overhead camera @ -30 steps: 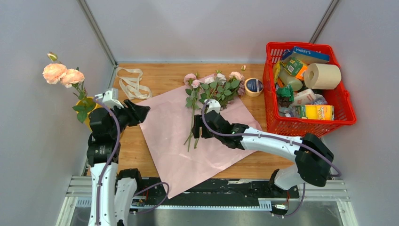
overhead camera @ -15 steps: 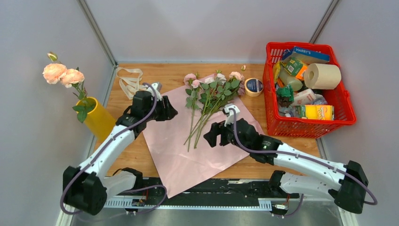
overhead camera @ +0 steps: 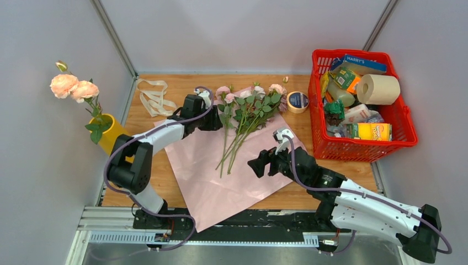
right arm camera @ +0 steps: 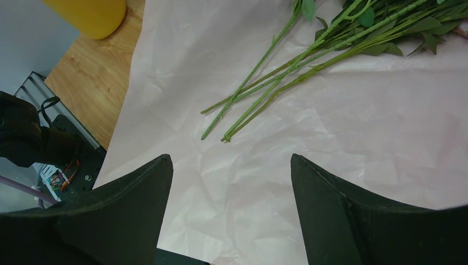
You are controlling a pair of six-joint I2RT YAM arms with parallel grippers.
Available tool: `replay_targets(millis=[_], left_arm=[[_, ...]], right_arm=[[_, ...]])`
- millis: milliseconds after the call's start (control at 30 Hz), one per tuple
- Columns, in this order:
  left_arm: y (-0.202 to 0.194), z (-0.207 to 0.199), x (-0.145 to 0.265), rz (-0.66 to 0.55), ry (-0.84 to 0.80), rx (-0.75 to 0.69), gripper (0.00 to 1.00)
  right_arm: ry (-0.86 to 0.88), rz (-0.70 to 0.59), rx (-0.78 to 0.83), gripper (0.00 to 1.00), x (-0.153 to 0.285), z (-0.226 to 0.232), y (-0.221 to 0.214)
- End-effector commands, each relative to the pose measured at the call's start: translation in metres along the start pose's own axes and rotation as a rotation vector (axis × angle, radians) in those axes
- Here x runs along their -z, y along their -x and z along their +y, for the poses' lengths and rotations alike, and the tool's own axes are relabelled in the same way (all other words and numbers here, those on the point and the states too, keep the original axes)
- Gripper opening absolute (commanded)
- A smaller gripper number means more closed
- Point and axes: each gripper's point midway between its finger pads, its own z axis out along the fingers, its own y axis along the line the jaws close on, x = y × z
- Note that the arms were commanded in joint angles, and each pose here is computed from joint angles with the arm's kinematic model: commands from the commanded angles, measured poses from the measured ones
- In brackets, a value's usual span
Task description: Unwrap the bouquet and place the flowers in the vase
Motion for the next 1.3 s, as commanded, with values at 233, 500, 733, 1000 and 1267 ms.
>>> replay_targets(millis=[233,500,733,1000,1267], left_arm=[[-0.003,-0.029,-0.064,0.017,-0.070,-0.087,0.49],[-0.023,-0.014,-0.075,0.047,0.005,-0.085,0.35],[-0.023,-0.016,-0.073,0.061,0.014,-0.104,0.05],[0.026,-0.035,-0.027,-0.098,0.012,-0.125,0.00],[0.071,-0.049,0.037,-0.311,0.011,-0.138,0.00]], right_arm=[[0.002,-0.017,0.014,0.81,0.003,-0.005,-0.006],[-0.003,-0.033,0.012,0.81,0.007,-0.007,-0.004],[-0.008,-0.038,0.007,0.81,0.009,-0.008,-0.003],[-0.017,-0.041,0.005,0.81,0.009,-0.010,-0.003],[-0.026,-0.049,0.004,0.84,0.008,-0.011,0.000]])
